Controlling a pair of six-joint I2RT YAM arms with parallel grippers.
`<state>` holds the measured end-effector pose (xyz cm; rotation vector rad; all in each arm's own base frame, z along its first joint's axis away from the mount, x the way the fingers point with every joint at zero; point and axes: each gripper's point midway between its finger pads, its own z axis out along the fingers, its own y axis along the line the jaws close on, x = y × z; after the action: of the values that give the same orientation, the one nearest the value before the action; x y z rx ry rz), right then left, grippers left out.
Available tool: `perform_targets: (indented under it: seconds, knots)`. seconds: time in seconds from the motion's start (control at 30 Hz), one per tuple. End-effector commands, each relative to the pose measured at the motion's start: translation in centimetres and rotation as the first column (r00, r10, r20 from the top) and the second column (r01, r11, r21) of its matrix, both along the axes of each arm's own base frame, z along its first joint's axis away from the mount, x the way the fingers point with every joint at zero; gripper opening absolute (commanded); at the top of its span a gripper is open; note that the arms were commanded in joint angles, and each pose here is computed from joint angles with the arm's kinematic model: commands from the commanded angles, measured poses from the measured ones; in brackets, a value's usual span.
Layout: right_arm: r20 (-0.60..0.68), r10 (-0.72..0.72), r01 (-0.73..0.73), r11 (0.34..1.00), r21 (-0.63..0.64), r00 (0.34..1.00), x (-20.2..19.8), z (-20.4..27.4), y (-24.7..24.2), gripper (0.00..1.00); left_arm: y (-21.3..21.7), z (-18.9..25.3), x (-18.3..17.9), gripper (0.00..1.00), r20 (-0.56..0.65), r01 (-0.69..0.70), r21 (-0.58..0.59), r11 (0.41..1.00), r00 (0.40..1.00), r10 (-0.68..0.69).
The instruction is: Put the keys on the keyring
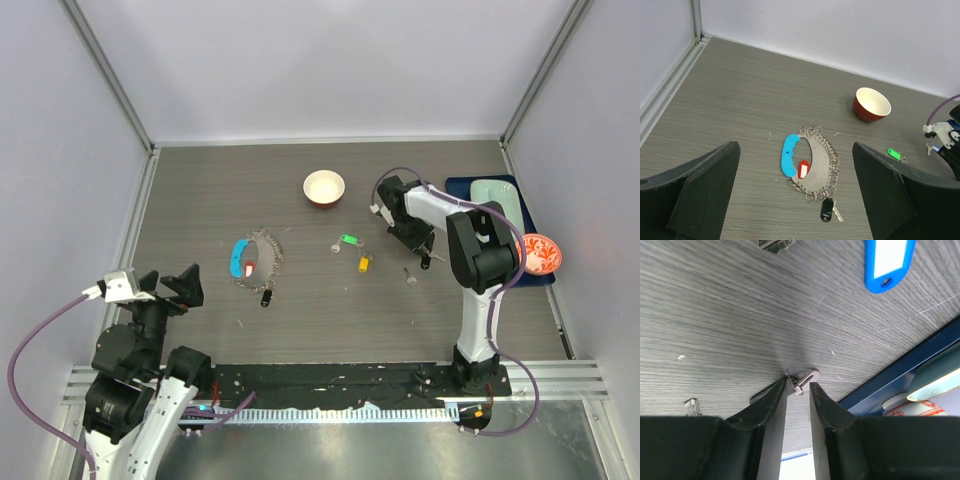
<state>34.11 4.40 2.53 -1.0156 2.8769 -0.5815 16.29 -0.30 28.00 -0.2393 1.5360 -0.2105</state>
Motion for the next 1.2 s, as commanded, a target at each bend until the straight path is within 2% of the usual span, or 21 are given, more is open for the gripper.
perform_targets:
  seconds: [0.0, 0.03, 0.07, 0.2, 0.23, 0.33, 0.57, 0.73, 0.83, 0.87, 0.93, 1.0, 1.03, 1.07, 1.17]
  knots:
    - [0.012, 0.026, -0.026, 1.000, -0.005, 1.000, 0.3, 0.4, 0.1, 0.26, 0.0, 1.1, -0.5, 1.00, 0.057, 0.014, 0.003, 1.000, 0.998, -0.014]
    - [0.015, 0.026, -0.026, 1.000, -0.004, 1.000, 0.4, 0.5, 0.1, 0.18, 0.0, 1.1, -0.5, 1.00, 0.057, 0.016, 0.003, 1.000, 0.998, -0.016]
    - [0.018, 0.026, -0.026, 1.000, -0.001, 1.000, 0.4, 0.6, 0.2, 0.15, 0.0, 1.0, -0.4, 1.00, 0.056, 0.016, 0.003, 1.000, 0.998, -0.016]
    - [0.032, 0.026, -0.027, 1.000, 0.016, 0.999, 0.5, 1.0, 0.4, 0.15, 0.0, 1.0, -0.4, 0.99, 0.055, 0.014, 0.004, 1.000, 0.998, -0.014]
    - [0.034, 0.026, -0.026, 1.000, 0.016, 0.999, 0.5, 1.0, 0.4, 0.07, -0.1, 1.0, -0.4, 1.00, 0.055, 0.016, 0.004, 1.000, 0.998, -0.016]
    - [0.064, 0.013, -0.016, 0.999, 0.039, 0.998, 0.8, 1.8, 0.8, 0.02, -0.1, 1.0, -0.4, 1.00, 0.053, 0.016, 0.004, 1.000, 0.998, -0.016]
    - [0.235, 0.008, -0.047, 0.985, 0.163, 0.972, 1.8, 6.7, 3.3, 0.01, -0.8, 0.9, -0.1, 1.00, 0.045, 0.049, 0.016, 0.999, 0.998, -0.049]
    - [0.410, -0.011, -0.120, 0.948, 0.293, 0.912, 1.8, 9.9, 6.4, 0.01, -2.3, 1.0, 0.5, 1.00, 0.033, 0.122, 0.034, 0.992, 0.992, -0.123]
    - [0.476, -0.034, -0.173, 0.907, 0.384, 0.879, 1.3, 10.4, 8.7, 0.01, -3.2, 1.5, 0.5, 1.00, 0.056, 0.171, 0.033, 0.985, 0.983, -0.172]
    - [0.542, -0.053, -0.213, 0.885, 0.415, 0.839, 1.7, 12.2, 9.5, 0.01, -3.4, 1.3, 0.5, 1.00, 0.058, 0.183, 0.034, 0.983, 0.981, -0.184]
    - [0.569, -0.046, -0.262, 0.855, 0.447, 0.821, 0.6, 12.5, 11.0, 0.01, -4.1, 1.4, 0.7, 1.00, 0.068, 0.213, 0.038, 0.976, 0.974, -0.216]
    - [0.631, -0.087, -0.323, 0.801, 0.504, 0.771, 0.0, 14.5, 12.5, 0.01, -5.0, 1.5, 1.0, 1.00, 0.067, 0.255, 0.042, 0.966, 0.964, -0.257]
    - [0.649, -0.092, -0.359, 0.770, 0.528, 0.756, -0.4, 15.3, 13.4, 0.01, -5.5, 1.6, 1.1, 1.00, 0.066, 0.277, 0.039, 0.960, 0.958, -0.280]
    - [0.690, -0.128, -0.411, 0.720, 0.559, 0.713, -0.9, 16.8, 14.1, 0.01, -5.9, 1.8, 1.2, 1.00, 0.063, 0.296, 0.037, 0.955, 0.953, -0.297]
    - [0.719, -0.168, -0.545, 0.543, 0.638, 0.674, -2.7, 18.6, 16.9, 0.01, -8.5, 2.1, 1.9, 1.00, 0.033, 0.415, 0.043, 0.909, 0.909, -0.417]
